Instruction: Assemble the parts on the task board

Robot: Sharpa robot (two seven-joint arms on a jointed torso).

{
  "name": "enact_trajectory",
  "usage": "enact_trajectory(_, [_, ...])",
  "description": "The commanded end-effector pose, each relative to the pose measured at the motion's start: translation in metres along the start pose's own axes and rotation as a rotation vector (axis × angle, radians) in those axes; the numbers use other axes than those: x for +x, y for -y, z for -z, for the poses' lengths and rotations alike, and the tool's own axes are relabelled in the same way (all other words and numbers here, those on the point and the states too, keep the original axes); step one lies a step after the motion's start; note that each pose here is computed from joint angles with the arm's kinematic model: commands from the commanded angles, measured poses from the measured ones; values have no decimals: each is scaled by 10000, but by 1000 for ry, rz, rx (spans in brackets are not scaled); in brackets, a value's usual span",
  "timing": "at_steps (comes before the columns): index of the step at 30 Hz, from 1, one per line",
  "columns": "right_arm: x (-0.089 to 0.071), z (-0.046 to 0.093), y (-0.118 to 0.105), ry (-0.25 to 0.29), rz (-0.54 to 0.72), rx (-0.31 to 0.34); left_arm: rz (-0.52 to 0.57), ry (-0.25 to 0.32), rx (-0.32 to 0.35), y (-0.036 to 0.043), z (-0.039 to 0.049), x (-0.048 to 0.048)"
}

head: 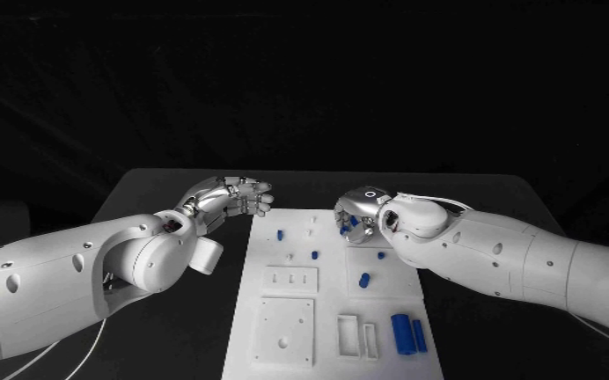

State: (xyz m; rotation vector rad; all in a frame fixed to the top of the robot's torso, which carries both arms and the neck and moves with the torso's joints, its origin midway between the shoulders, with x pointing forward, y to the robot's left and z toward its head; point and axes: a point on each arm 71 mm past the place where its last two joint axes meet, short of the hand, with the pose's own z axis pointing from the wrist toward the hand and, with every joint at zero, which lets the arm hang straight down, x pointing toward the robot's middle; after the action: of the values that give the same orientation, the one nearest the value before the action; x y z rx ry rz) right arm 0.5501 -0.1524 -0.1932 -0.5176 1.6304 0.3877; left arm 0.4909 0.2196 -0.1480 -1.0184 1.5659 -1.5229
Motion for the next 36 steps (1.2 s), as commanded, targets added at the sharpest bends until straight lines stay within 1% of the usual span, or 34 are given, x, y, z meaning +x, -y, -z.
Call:
enact_trajectory(1, [-40,5,-13,65,23,14,-1,-23,8,14,-7,28])
enact_trajectory(2, [-53,8,-18,81,24,14,-1,-22,8,14,-8,25])
enact_trajectory(4, [-92,11,-45,134,27,7,-3,-17,6,13,-9,13])
enact_trajectory(7, [-134,13,-92,187,17,-1,-5,-11,7,11,-15,-6])
enact_trajectory(11, [-199,19,-131,269,-16,2,-6,-11,8,11,-26,-2])
enact_trajectory(13, [-224,18,-141,301,-26,6,-6,-9,8,12,-26,1])
enact_trajectory(15, [-236,4,-154,315,-29,11,-7,-5,7,12,-25,-1])
enact_trajectory(21, [-260,-74,-256,329,-21,4,-9,1,11,15,-23,-5])
enact_trajectory(27, [-247,-160,-338,295,-9,-1,-7,-9,11,14,-40,32])
enact_trajectory(36, [-201,-205,-404,263,-7,8,-6,-16,11,18,-46,57])
